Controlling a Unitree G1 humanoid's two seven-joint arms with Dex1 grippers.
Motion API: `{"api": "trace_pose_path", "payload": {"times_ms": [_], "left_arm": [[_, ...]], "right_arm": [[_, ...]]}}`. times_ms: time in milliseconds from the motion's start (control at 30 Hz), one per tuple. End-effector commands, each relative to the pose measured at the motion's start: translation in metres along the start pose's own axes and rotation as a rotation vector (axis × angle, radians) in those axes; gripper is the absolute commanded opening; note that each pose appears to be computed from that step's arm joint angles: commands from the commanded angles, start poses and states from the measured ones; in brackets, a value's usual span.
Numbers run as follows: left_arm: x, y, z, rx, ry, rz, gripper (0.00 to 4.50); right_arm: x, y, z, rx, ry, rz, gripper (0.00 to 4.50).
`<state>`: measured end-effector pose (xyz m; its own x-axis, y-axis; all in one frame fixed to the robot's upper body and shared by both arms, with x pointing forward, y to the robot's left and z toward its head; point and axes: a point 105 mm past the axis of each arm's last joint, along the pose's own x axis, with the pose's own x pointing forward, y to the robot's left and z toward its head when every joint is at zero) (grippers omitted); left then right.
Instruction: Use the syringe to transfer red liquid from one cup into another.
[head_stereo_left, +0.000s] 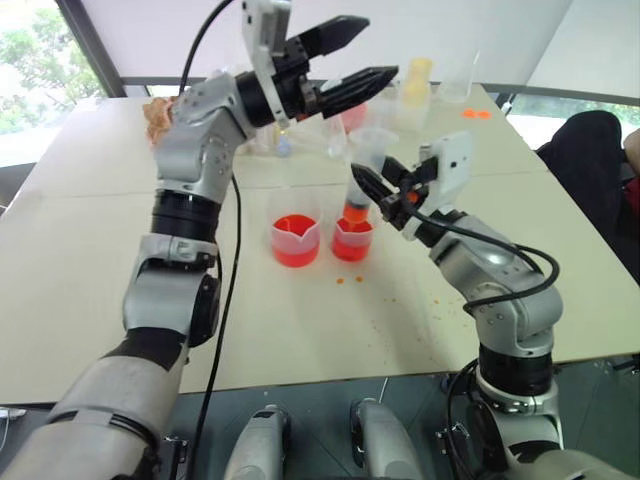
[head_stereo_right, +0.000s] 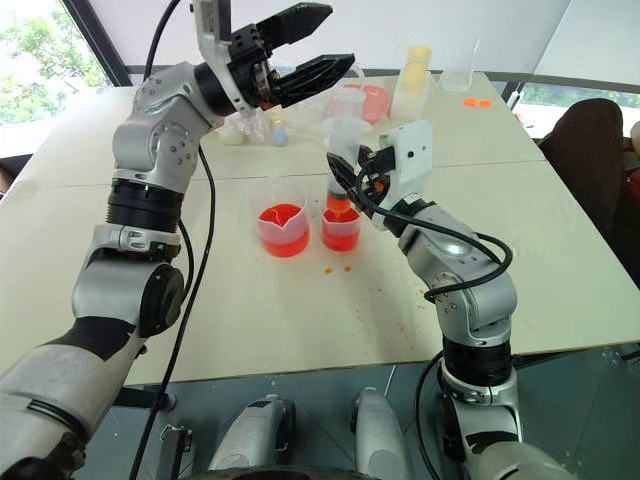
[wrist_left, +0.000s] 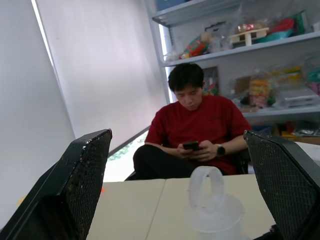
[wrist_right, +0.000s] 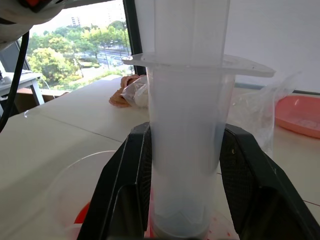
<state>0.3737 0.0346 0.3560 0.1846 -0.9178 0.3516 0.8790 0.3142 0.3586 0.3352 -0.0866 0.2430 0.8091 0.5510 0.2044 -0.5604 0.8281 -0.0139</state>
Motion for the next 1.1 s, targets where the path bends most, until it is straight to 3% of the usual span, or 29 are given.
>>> {"api": "trace_pose_path", "payload": {"times_ms": [33,433,700,800,1100], "left_arm": [[0.0,0.006,0.014,0.052,-0.033,0.004,4.42],[-0.002,0.011,-0.015,0.127,0.107,0.004,4.42],[0.007,0.015,-0.022,0.183,0.166,0.022,4.42],[0.011,0.014,-0.022,0.208,0.176,0.023,3.55],[0.014,0.002,-0.016,0.21,0.158,-0.058,0.05]], "right_arm": [[-0.001,0.007,0.015,-0.033,-0.067,0.014,1.41],[0.001,0.011,0.018,-0.043,-0.085,0.024,1.41],[0.001,0.016,0.012,-0.061,-0.065,0.048,1.41],[0.001,0.017,0.011,-0.064,-0.063,0.052,1.41],[0.003,0.018,0.012,-0.055,-0.072,0.049,1.41]]}}
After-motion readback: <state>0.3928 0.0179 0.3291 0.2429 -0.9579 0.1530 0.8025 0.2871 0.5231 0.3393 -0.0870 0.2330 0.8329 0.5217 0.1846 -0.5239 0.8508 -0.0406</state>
